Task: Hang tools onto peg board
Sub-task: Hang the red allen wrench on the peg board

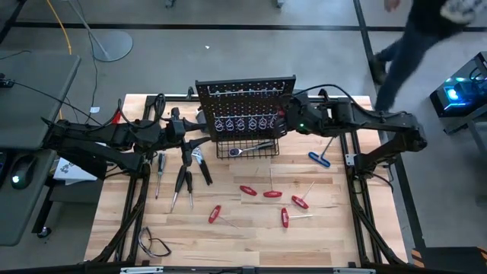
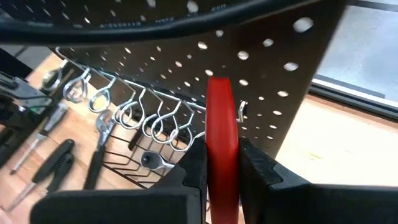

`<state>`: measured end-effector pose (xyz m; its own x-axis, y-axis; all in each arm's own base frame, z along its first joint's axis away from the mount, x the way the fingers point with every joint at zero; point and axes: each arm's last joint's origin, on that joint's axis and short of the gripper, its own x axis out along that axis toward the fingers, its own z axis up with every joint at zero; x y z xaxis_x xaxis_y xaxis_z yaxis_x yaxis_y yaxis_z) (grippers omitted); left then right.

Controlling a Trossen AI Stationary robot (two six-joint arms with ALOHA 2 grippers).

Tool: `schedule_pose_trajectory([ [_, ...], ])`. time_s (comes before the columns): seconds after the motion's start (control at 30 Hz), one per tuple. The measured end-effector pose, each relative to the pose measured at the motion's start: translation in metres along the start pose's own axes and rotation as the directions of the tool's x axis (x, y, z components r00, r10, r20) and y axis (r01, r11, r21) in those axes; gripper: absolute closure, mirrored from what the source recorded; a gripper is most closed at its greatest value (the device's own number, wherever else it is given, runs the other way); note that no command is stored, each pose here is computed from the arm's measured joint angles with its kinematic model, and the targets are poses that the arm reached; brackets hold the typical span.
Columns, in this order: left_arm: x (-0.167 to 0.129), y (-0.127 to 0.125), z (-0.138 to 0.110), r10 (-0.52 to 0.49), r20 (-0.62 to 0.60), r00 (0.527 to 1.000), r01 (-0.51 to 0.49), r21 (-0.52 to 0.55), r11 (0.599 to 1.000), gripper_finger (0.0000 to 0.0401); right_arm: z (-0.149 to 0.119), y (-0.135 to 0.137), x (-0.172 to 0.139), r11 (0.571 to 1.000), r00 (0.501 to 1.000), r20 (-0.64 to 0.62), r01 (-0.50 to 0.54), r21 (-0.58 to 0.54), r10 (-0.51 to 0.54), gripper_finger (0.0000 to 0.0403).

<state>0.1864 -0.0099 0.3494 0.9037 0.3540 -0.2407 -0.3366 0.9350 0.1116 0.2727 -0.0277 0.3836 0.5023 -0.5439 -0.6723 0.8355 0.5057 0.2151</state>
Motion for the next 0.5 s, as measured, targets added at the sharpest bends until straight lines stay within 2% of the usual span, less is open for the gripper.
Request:
schedule_pose_trajectory([
  [0.23, 0.0, 0.0, 0.0, 0.0, 0.0, 1.0, 0.0, 0.001, 1.0, 0.0222, -0.0008, 0.0035, 0.0048, 0.999, 1.0, 0.0, 0.001, -0.046, -0.001, 0.0355],
  [0.5, 0.0, 0.0, -0.0023, 0.0, -0.022, 1.0, 0.0, 0.02, 1.0, 0.0222, 0.0, 0.0045, 0.0047, 0.999, 1.0, 0.007, -0.008, -0.046, 0.008, 0.0206],
])
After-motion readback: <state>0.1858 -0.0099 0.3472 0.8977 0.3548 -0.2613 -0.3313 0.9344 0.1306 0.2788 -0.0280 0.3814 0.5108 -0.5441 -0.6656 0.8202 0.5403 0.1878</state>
